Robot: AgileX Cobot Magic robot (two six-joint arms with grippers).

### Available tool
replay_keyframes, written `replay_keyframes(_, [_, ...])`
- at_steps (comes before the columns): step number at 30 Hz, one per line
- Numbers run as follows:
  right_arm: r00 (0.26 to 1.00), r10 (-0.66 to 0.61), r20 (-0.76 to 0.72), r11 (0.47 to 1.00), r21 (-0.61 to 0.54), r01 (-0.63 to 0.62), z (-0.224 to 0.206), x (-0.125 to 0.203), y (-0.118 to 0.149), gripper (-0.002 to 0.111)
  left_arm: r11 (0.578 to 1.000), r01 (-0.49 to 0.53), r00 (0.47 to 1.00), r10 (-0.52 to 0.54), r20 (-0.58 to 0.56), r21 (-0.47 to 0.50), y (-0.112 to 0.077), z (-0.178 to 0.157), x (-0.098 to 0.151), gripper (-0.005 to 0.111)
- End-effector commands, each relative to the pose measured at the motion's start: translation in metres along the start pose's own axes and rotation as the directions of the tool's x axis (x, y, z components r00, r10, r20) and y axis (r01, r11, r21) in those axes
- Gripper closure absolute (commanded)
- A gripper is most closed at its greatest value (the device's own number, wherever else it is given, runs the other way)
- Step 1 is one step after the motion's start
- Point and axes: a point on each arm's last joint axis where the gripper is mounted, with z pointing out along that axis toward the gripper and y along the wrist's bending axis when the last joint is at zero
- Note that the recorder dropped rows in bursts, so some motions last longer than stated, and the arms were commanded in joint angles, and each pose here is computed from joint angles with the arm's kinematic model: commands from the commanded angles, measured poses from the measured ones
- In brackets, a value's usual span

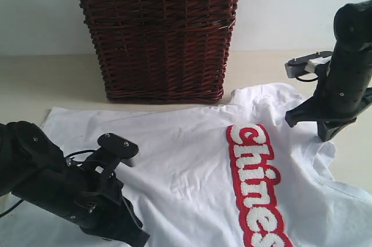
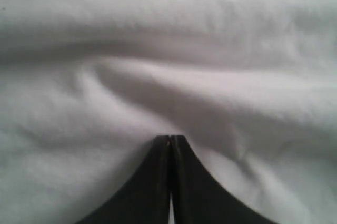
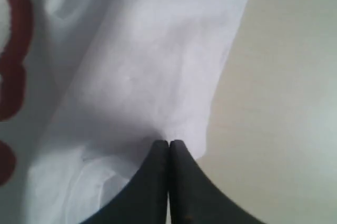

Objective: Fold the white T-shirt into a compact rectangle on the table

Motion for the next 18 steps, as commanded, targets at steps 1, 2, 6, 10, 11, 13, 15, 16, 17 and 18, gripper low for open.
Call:
replay_keyframes(1, [0.974, 0.036, 0.222, 0.999, -0.04, -0.028, 0.008, -0.022, 0.001, 0.098, 0.999, -0.012, 0.999, 0.013, -0.032, 0.037, -0.005, 0.0, 0.004, 0.107])
replay_keyframes(2, [0.964, 0.045, 0.262, 0.998, -0.047, -0.034, 0.007, -0.026, 0.001, 0.096, 0.999, -0.014, 1.0, 0.015, -0.026, 0.034, -0.005, -0.001, 0.003, 0.107])
replay_keyframes(6, [0.922, 0.067, 0.381, 0.997, -0.049, -0.052, 0.028, -0.043, -0.005, 0.096, 0.996, -0.057, 0.996, 0.052, 0.066, 0.074, -0.019, -0.029, -0.006, 0.107])
replay_keyframes(10, [0.944, 0.134, 0.302, 0.991, -0.067, -0.12, 0.064, -0.07, -0.025, 0.096, 0.989, -0.124, 0.976, 0.108, 0.187, 0.076, -0.032, -0.064, -0.012, 0.107])
replay_keyframes(11, [0.944, 0.118, 0.309, 0.993, -0.051, -0.107, 0.067, -0.078, -0.029, 0.096, 0.988, -0.123, 0.977, 0.106, 0.185, 0.088, -0.033, -0.065, -0.012, 0.107])
replay_keyframes(13, [0.933, 0.117, 0.341, 0.993, -0.043, -0.109, 0.069, -0.093, -0.035, 0.096, 0.98, -0.142, 0.981, 0.12, 0.153, 0.142, -0.04, -0.064, -0.008, 0.107])
replay_keyframes(15, [0.928, 0.127, 0.35, 0.992, -0.045, -0.118, 0.07, -0.104, -0.038, 0.096, 0.968, -0.178, 0.979, 0.156, 0.131, 0.177, -0.05, -0.062, -0.005, 0.107])
replay_keyframes(16, [0.927, 0.129, 0.351, 0.992, -0.046, -0.121, 0.068, -0.11, -0.039, 0.096, 0.959, -0.21, 0.974, 0.188, 0.125, 0.19, -0.056, -0.061, -0.003, 0.107])
replay_keyframes(17, [0.931, 0.132, 0.339, 0.991, -0.047, -0.124, 0.067, -0.112, -0.04, 0.096, 0.95, -0.234, 0.97, 0.212, 0.121, 0.205, -0.062, -0.06, -0.001, 0.107])
replay_keyframes(18, [0.932, 0.141, 0.335, 0.99, -0.054, -0.13, 0.063, -0.115, -0.04, 0.096, 0.941, -0.26, 0.964, 0.239, 0.12, 0.216, -0.067, -0.059, 0.0, 0.107])
